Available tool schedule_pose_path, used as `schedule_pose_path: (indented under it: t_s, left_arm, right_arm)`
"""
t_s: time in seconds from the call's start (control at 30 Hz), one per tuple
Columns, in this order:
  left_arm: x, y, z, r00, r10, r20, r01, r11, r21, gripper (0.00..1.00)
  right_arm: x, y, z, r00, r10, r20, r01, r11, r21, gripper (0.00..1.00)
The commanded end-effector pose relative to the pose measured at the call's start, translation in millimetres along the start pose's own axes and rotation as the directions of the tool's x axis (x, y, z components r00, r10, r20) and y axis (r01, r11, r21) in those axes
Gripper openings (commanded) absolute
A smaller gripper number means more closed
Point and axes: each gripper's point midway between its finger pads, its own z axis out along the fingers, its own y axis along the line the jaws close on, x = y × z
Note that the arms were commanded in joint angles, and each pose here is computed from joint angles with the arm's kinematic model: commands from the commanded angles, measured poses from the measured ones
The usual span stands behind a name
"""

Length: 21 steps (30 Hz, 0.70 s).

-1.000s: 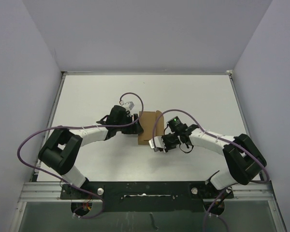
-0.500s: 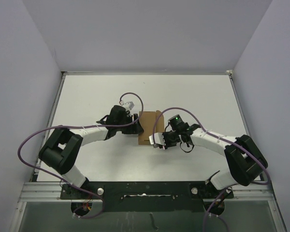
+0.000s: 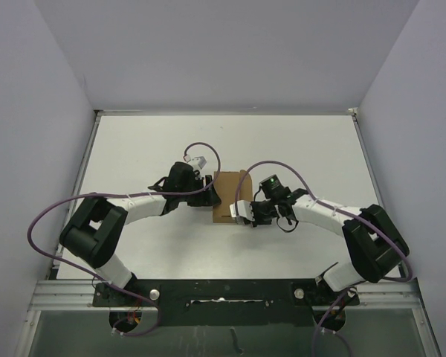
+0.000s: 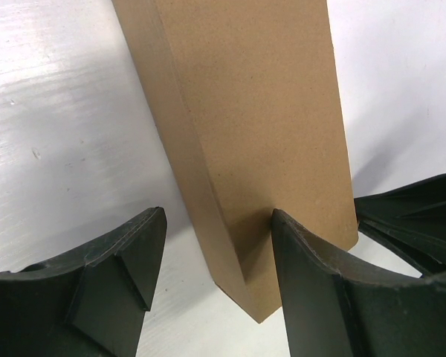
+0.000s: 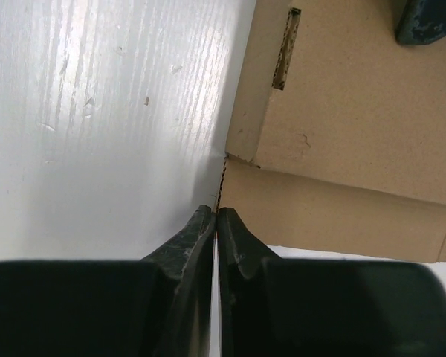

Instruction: Fold the paper box

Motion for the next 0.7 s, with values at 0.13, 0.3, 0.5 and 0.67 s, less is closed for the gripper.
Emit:
schedule_pose_path:
  t_s: [0.13,0.3,0.5,0.67]
  left_arm:
    - [11,9,6,0.998,-0.003,-0.058,0.002,1.0,-0.023,0.56]
    - [12,8,6,0.998,-0.005,-0.063,0.004,1.0,-0.02,0.56]
    - [13,7,6,0.998,-0.006,-0.068,0.005,1.0,-0.02,0.56]
    - [15,9,5,0.997,-0.006,-0.073,0.005,1.0,-0.023,0.56]
  right_arm:
    - [-25,-23,-3,0.993,0.106,0.056,-0.108,0.994,0.031,0.01]
    - [-29,-25,0,0.989,0.138,0.044,-0.139,0.99,0.021,0.0]
    - [-31,-31,3,0.981,0.192,0.012,-0.192,0.981,0.031,0.0]
    - [-27,-33,0,0.973,0.231,-0.005,-0.23,0.972,0.042,0.0]
